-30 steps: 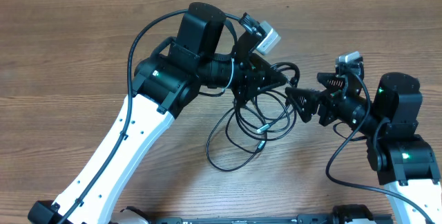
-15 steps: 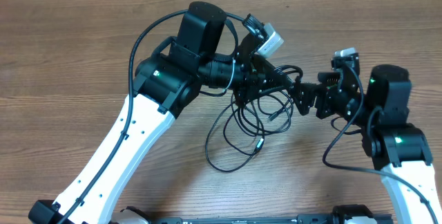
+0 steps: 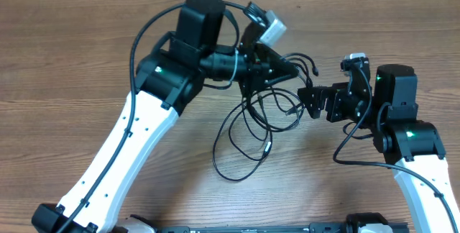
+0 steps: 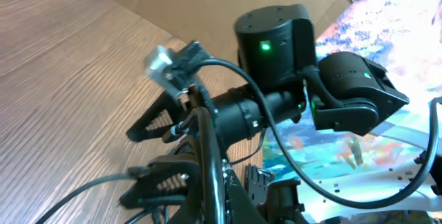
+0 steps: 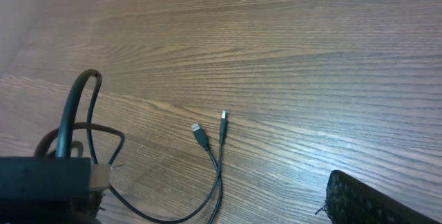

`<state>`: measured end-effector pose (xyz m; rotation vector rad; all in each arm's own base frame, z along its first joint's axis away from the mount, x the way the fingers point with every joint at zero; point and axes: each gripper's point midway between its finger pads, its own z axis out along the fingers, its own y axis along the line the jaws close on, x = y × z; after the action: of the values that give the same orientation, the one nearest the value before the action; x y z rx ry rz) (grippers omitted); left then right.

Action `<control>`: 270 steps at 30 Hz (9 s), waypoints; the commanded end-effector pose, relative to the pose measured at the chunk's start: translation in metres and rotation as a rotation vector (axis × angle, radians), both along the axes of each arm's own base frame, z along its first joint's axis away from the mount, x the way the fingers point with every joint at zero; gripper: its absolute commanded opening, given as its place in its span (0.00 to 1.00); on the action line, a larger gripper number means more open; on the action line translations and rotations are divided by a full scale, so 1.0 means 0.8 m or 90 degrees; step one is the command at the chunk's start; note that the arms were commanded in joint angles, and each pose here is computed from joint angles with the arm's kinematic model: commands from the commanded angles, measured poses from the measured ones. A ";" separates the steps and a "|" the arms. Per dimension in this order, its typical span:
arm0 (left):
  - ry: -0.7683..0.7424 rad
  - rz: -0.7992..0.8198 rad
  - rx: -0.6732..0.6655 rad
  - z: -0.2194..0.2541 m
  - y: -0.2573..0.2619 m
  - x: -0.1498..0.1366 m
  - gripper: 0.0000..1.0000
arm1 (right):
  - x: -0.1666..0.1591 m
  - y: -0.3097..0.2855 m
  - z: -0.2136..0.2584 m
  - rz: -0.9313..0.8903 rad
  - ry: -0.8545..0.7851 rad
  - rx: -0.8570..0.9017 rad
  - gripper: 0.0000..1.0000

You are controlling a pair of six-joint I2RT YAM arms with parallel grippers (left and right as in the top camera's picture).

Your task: Untangle cables

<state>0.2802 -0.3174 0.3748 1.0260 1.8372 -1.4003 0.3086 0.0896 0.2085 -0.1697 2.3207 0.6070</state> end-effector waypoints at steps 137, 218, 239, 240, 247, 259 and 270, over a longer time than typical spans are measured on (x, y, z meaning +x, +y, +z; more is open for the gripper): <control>0.091 0.101 -0.041 0.065 -0.002 -0.029 0.04 | 0.045 0.011 0.051 -0.035 -0.098 0.108 1.00; 0.294 1.179 0.617 -0.181 0.512 0.121 0.07 | 0.010 -0.063 -0.035 -0.248 0.089 -0.037 1.00; 0.416 1.080 0.572 -0.218 0.494 0.118 0.79 | 0.009 -0.063 -0.036 -0.248 0.092 -0.037 1.00; 0.418 1.064 0.568 -0.219 0.489 0.119 0.80 | 0.009 -0.063 -0.036 -0.248 0.092 -0.038 1.00; 0.418 0.951 0.548 -0.224 0.460 0.124 0.89 | 0.008 -0.063 -0.037 -0.248 0.093 -0.038 1.00; 0.381 0.797 0.539 -0.226 0.412 0.127 0.98 | 0.008 -0.063 -0.037 -0.248 0.093 -0.038 1.00; 0.370 0.715 0.578 -0.252 0.356 0.130 1.00 | 0.008 -0.063 -0.037 -0.248 0.093 -0.038 1.00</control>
<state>0.3786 -0.0180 0.1805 -0.3381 2.8150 -0.1022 0.3155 0.0385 0.1804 0.2947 2.4212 0.3542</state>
